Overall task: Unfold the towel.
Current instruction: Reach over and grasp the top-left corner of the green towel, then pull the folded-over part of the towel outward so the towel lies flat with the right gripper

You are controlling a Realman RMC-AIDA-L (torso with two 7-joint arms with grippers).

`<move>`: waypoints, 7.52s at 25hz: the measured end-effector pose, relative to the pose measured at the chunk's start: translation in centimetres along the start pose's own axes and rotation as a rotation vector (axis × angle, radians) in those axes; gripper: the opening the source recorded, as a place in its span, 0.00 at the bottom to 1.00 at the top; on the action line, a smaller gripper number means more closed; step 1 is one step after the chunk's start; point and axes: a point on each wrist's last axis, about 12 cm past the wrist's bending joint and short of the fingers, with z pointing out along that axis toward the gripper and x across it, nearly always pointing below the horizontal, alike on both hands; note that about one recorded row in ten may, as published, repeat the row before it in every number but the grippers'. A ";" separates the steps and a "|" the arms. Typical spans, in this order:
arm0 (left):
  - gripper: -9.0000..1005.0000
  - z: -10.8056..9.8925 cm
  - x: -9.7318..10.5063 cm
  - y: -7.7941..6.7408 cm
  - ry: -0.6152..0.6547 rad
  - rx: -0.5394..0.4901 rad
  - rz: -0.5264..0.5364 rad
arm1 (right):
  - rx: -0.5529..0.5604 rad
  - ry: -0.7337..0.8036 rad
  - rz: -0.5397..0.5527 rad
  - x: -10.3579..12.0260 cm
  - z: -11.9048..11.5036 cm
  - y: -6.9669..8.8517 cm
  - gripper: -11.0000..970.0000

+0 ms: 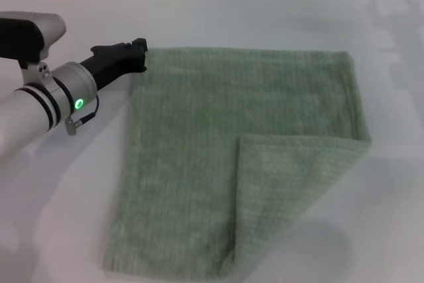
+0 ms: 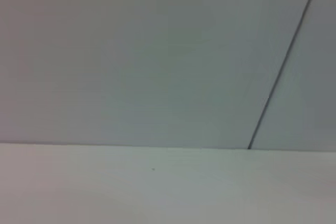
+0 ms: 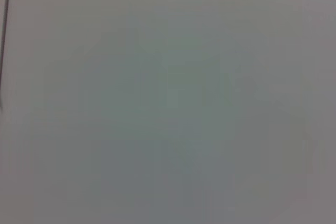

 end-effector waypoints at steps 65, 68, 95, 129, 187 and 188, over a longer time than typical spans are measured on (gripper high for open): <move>0.02 2.0 0.8 -1.8 0.098 -0.070 0.174 | -0.289 0.224 0.044 -0.4 3.4 7.0 0.74; 0.02 2.0 0.8 -1.7 0.099 -0.071 0.173 | -0.330 0.244 0.066 -0.6 3.4 7.9 0.74; 0.02 2.0 0.8 -1.8 0.095 -0.068 0.168 | -0.884 0.610 0.249 -3.5 2.1 9.9 0.74; 0.02 2.2 0.8 -2.3 0.105 -0.055 0.168 | -1.203 1.015 -0.010 -7.7 2.1 13.6 0.74; 0.02 2.2 0.7 -2.0 0.116 -0.065 0.178 | -1.123 1.220 -0.223 -3.5 -0.1 15.4 0.74; 0.02 2.2 0.7 -2.0 0.117 -0.064 0.178 | -1.124 1.219 -0.224 -3.5 -0.1 15.5 0.74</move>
